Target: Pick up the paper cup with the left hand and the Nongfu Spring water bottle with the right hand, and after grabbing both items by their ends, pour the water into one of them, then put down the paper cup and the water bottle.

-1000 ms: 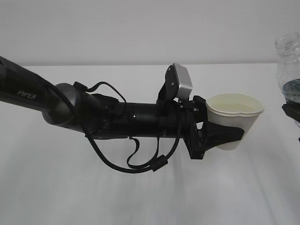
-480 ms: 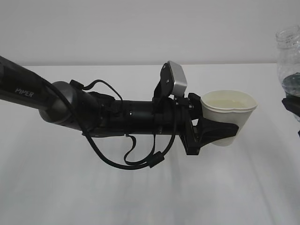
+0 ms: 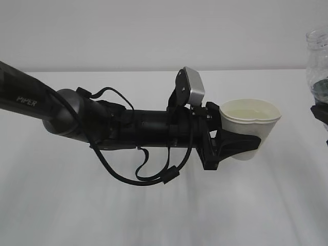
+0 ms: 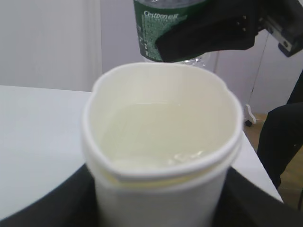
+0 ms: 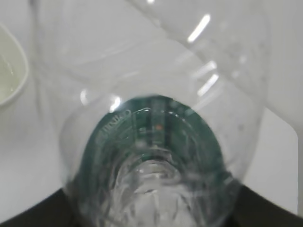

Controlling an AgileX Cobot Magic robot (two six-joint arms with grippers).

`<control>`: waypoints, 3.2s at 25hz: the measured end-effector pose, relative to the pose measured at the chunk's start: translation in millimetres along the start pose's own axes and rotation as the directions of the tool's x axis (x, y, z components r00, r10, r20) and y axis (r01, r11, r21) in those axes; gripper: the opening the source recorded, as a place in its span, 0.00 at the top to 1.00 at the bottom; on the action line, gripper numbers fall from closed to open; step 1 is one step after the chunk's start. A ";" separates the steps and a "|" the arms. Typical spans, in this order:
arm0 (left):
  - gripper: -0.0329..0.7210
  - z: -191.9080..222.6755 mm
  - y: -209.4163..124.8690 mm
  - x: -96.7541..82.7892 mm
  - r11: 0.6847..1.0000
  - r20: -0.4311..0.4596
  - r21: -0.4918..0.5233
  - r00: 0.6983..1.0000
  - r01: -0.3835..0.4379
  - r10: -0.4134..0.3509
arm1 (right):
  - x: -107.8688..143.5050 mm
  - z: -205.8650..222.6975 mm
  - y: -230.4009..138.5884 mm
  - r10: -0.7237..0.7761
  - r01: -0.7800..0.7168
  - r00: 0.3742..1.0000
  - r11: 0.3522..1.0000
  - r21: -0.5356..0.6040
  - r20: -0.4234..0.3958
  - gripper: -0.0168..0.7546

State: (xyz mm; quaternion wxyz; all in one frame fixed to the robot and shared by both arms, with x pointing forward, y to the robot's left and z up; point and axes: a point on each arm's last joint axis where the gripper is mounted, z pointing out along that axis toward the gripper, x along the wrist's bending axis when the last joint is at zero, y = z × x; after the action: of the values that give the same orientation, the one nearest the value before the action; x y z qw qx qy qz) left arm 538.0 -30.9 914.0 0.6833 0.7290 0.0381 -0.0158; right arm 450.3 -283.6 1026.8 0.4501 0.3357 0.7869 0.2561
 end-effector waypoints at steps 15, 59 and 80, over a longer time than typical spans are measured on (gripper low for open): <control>0.40 -8.9 0.0 9.9 1.000 -0.028 0.000 1.000 0.000 0.000 | -0.5 0.0 -0.2 0.026 -0.026 1.000 1.000 0.002 0.006 0.51; 0.40 -143.3 -18.5 96.7 0.997 -0.407 -0.046 0.910 0.068 -0.081 | 5.6 23.9 -2.4 0.171 -0.167 0.985 0.981 -0.098 0.024 0.51; 0.41 -214.9 -43.5 106.6 0.993 -0.611 -0.066 0.783 0.102 -0.121 | 11.8 43.2 -8.1 0.193 -0.193 0.981 0.976 -0.097 -0.007 0.51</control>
State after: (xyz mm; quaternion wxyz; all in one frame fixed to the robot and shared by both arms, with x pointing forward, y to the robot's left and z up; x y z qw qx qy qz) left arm 634.7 189.8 876.8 0.6423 0.6810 0.3010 0.1816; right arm 481.5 -275.5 994.6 0.4397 0.3886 0.7366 0.3362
